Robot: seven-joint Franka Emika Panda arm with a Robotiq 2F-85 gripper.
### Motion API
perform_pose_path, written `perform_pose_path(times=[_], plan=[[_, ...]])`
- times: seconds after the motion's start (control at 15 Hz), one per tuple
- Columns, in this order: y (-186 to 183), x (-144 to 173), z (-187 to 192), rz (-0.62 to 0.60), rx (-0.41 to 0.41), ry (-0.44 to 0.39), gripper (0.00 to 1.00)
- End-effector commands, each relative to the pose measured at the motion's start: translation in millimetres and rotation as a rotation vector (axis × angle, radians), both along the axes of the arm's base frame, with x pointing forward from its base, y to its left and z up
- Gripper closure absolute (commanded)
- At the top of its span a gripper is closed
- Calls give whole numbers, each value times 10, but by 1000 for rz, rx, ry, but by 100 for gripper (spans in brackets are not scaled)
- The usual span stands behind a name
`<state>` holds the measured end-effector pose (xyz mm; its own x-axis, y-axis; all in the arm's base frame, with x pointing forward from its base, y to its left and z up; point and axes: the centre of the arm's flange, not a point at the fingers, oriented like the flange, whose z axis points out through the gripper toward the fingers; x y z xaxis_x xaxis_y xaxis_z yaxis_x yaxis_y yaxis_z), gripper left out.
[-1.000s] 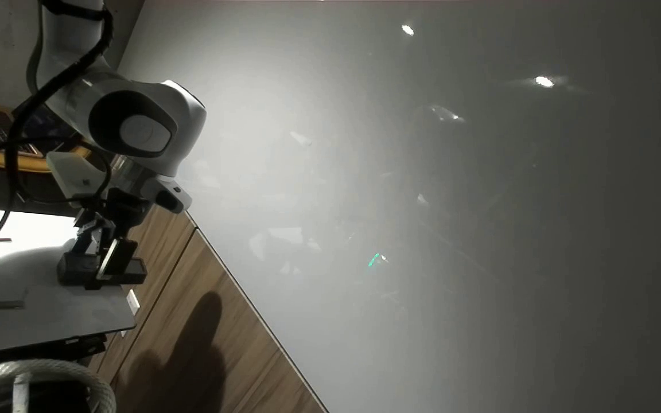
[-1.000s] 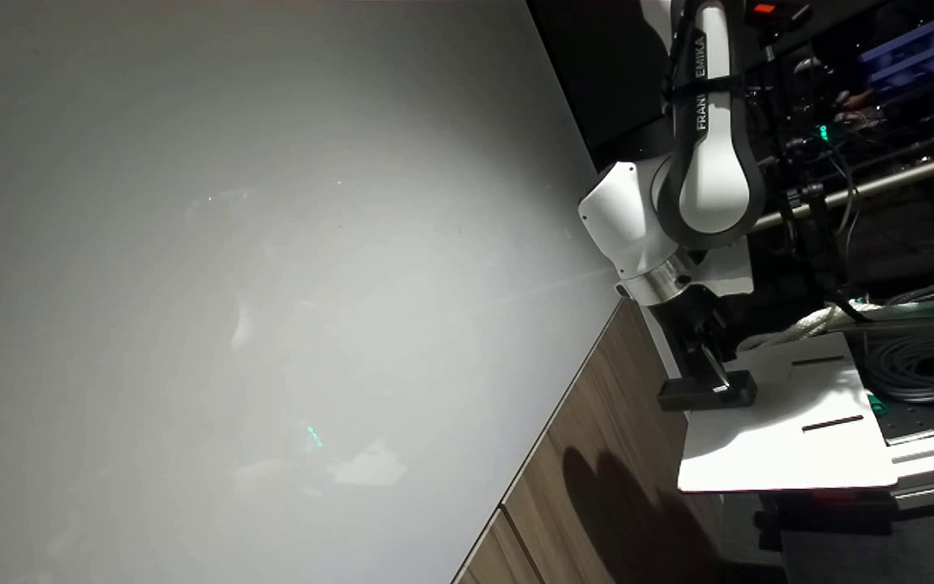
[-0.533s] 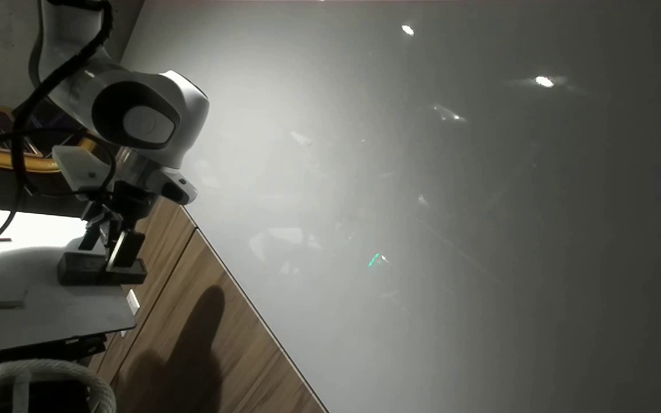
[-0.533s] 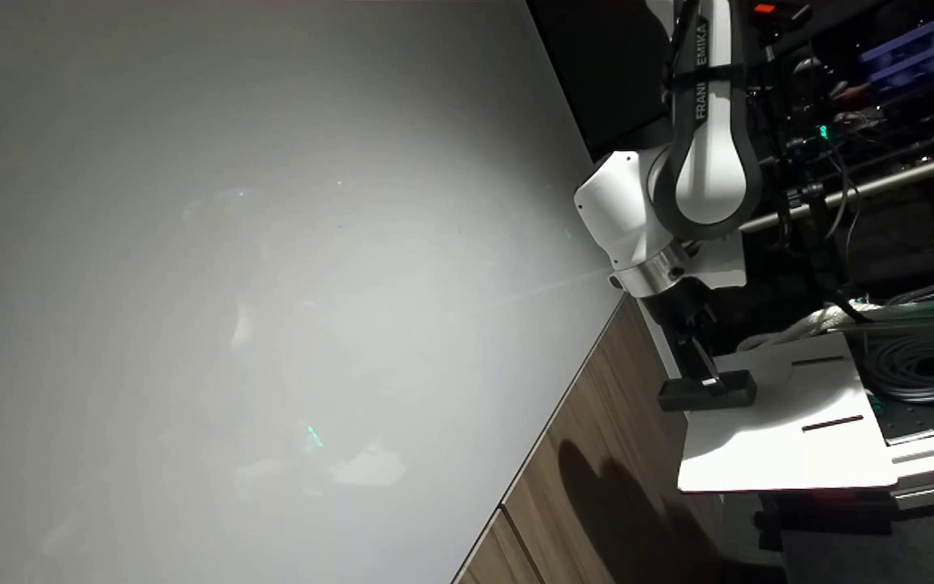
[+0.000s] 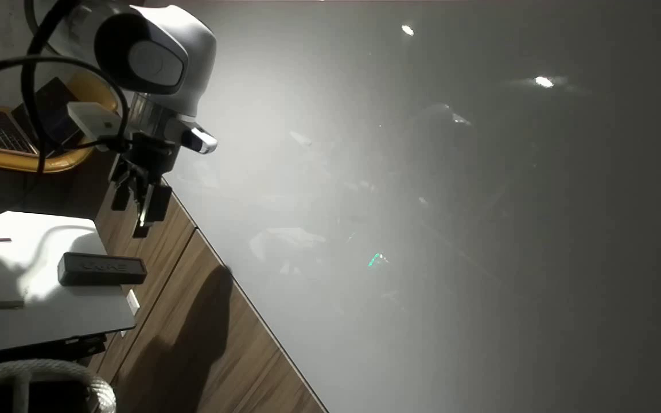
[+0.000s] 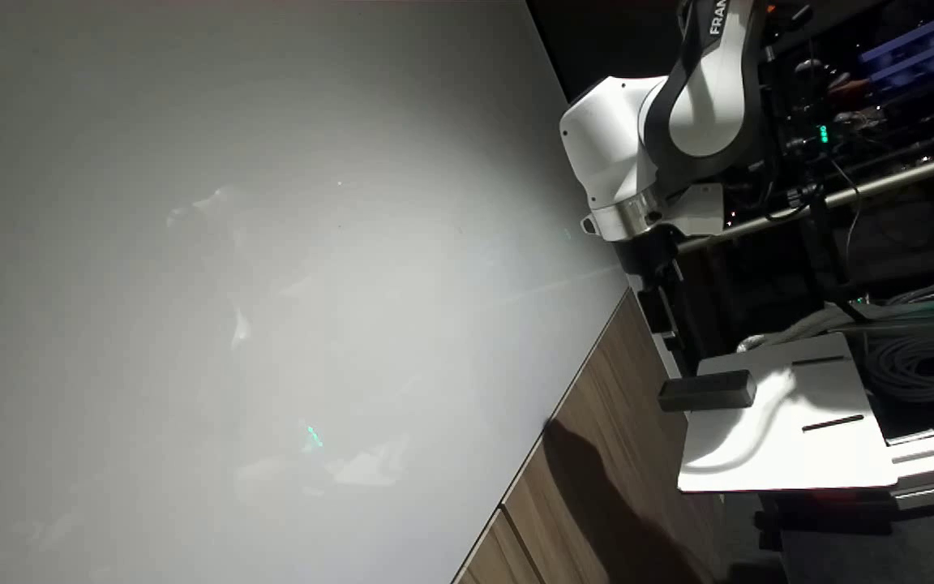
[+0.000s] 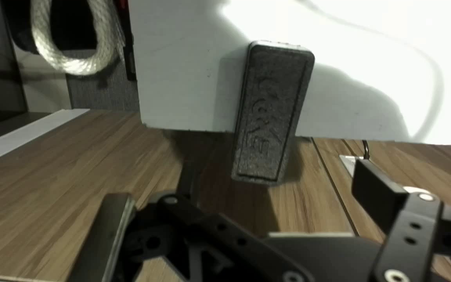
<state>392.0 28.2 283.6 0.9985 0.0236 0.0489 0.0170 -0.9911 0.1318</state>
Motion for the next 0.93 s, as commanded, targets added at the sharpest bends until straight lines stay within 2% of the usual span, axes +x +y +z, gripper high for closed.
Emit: perform_pose_path(times=[0.0,0.27,0.47,0.53,0.87], plan=[[-32,-208,493,8,17,-91,0],[-73,-315,803,31,34,-179,0],[-69,-418,933,51,30,-196,0],[-13,-8,885,34,29,-189,0],[-20,-45,983,41,27,-201,0]])
